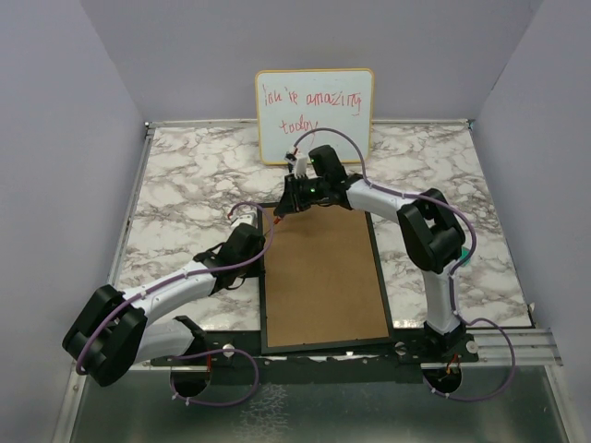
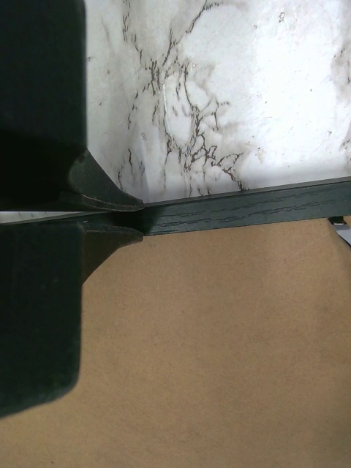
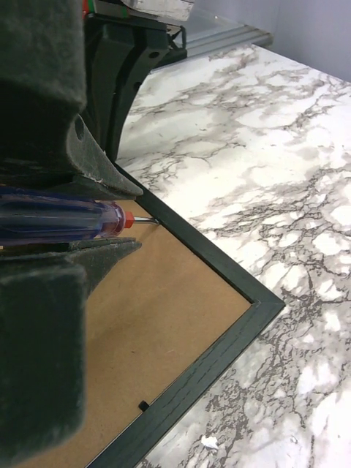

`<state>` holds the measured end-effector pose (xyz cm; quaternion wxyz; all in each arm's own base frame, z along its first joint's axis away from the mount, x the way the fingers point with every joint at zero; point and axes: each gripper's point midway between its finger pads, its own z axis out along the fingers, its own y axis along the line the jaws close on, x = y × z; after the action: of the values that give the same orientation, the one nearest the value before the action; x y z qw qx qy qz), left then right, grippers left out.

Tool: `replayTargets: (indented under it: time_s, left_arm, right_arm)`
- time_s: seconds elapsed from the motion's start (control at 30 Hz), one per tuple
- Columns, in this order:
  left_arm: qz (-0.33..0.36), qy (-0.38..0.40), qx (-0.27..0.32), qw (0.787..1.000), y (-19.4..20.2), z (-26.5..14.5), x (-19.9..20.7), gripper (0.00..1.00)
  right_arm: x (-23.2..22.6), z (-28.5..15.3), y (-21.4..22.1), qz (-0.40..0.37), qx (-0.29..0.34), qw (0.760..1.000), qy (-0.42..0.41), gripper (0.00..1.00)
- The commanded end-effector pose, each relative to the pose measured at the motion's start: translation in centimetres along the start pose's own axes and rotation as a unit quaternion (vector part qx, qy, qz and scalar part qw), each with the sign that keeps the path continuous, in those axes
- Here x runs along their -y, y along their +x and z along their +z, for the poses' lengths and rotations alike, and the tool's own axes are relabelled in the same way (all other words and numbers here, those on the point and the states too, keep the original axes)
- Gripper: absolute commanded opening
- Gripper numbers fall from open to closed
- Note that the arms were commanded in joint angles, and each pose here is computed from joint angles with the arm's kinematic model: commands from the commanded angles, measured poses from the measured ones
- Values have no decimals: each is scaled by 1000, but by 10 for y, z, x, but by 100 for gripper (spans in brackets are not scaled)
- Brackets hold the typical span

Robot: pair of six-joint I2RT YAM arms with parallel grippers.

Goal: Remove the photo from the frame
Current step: Release the photo frame item from the photo frame.

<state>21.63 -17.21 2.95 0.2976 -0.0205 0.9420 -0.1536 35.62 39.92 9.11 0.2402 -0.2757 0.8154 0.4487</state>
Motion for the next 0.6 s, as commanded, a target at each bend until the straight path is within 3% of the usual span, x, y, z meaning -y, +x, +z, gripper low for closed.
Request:
replayTargets:
  time_s: [0.0,0.57]
  left_arm:
    - [14,13,-76,997,43,-3,-4,0]
    - [-4,1,-44,999,34,-8,-10,0]
  right_arm:
    - [-1,16,28,-6,-41,998,45,1]
    - [-28,33,10,-36,-30,991,128,1]
